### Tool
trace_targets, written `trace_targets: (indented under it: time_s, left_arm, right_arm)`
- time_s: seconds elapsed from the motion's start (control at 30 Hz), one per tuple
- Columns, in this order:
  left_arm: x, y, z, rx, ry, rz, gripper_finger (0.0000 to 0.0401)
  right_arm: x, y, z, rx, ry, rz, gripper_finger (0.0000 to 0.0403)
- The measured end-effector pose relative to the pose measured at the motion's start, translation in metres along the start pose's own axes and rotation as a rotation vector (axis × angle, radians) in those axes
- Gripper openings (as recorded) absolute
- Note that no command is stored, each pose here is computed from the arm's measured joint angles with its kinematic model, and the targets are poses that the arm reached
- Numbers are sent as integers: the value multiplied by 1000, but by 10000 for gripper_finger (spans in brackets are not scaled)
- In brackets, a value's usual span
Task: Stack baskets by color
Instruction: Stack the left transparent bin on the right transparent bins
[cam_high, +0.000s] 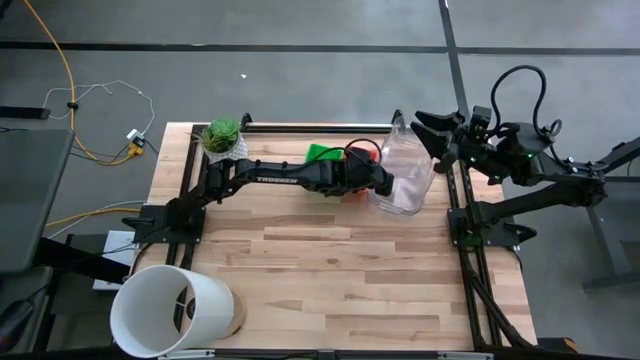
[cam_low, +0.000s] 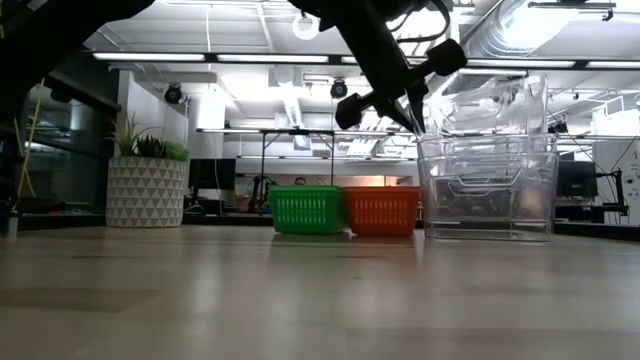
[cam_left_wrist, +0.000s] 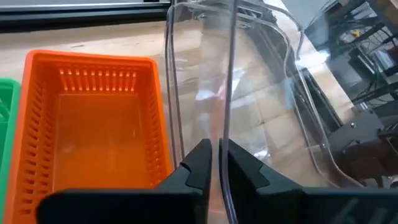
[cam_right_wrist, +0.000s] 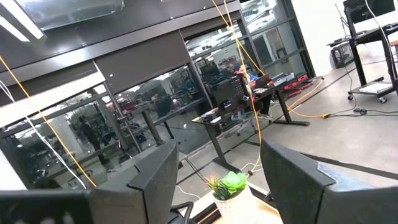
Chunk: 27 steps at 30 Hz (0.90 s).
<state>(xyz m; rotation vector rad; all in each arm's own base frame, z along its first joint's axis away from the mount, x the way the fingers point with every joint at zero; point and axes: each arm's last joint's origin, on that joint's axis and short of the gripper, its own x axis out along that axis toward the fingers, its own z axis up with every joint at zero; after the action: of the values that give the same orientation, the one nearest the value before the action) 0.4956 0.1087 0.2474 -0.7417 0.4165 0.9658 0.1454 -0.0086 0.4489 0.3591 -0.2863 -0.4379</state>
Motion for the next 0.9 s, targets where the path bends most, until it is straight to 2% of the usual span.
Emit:
trace_targets:
  time_s: [0.47,0.63,0.83,0.9]
  left_arm:
    - [2,5,13,1,32,-41,133]
    - [-24,7,50,52,-45,-95,154]
    - [-76,15,105,203,-185,-178,158]
    - [-98,18,121,284,-205,-251,159]
  right_arm:
    - [0,0,0,-1,3,0,213]
    - [0,-1,0,-2,-6,-30,213]
    - [0,-3,-1,-12,-12,-97,213]
    - [0,-4,-2,-22,0,-112,213]
